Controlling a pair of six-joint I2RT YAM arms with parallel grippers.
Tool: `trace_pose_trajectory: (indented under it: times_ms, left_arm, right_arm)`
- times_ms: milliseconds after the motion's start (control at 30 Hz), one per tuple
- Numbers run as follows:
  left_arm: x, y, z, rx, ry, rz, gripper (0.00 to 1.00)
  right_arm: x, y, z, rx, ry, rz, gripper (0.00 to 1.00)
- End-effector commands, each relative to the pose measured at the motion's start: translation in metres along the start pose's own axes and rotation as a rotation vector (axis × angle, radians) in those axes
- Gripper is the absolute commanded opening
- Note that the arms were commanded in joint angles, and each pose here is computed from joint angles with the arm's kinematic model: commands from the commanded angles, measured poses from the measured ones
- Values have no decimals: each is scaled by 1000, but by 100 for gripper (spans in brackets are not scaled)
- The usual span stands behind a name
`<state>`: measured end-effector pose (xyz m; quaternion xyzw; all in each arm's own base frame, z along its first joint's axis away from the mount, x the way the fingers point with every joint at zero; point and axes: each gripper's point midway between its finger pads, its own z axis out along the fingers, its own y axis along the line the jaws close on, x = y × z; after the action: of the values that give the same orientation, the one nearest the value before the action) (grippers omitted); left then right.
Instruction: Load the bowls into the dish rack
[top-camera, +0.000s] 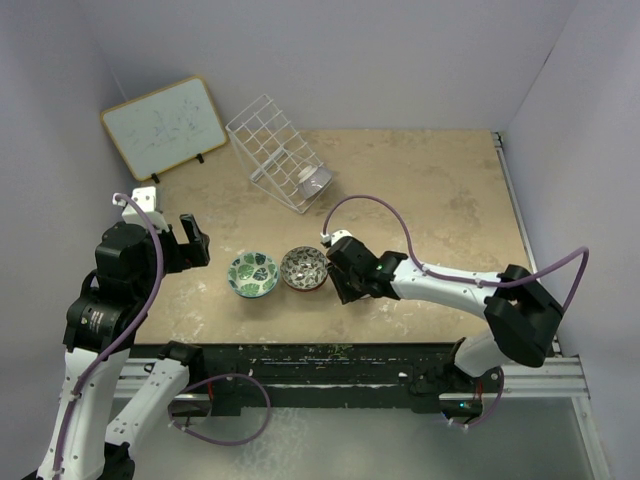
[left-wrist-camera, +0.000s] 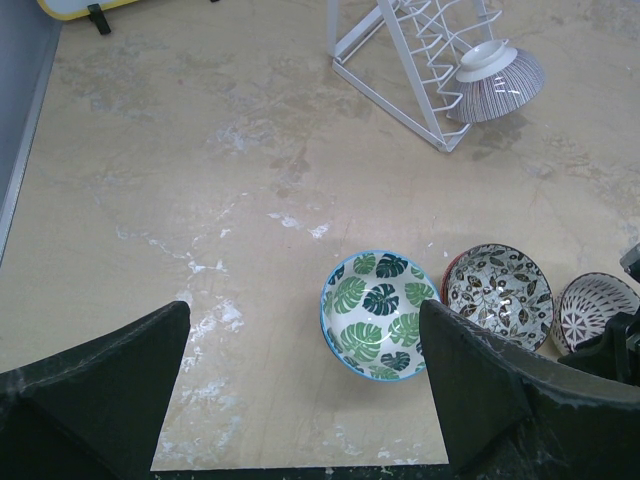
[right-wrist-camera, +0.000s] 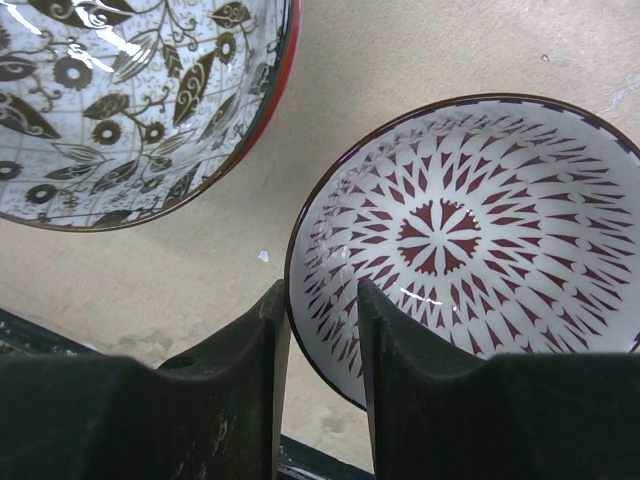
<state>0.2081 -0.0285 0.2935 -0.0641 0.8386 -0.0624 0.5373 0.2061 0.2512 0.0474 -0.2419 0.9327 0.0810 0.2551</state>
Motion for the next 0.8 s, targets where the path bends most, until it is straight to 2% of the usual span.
trace_pose_trajectory:
  times_ms: [0, 100, 200, 267, 367, 500, 633, 767]
  left_arm:
    - [-11, -3, -3, 13, -45, -15, 99]
    - [-11, -3, -2, 15, -41, -13, 99]
    - [-11, -4, -1, 15, -39, -12, 99]
    - [-11, -3, -1, 14, -41, -11, 99]
    - [-11, -3, -1, 14, -41, -9, 99]
    - [-11, -3, -1, 9, -41, -8, 99]
    - [-13, -2, -3, 7, -50, -10, 99]
    - [-12, -2, -3, 8, -48, -7, 99]
  right_arm:
    - [-9, -7, -2, 63, -15, -20, 35]
    - [-8, -11, -3, 101, -12, -18, 42]
    - [-12, -11, -6, 114, -28, -9, 42]
    - [-13, -14, -8, 132, -30, -1, 37]
    - [-14, -17, -9, 154, -31, 8, 18]
    - [-15, -18, -9, 163, -27, 15, 2]
    - [-31, -15, -19, 155, -82, 55, 0]
    - [-82, -6, -47, 104, -244, 94, 0]
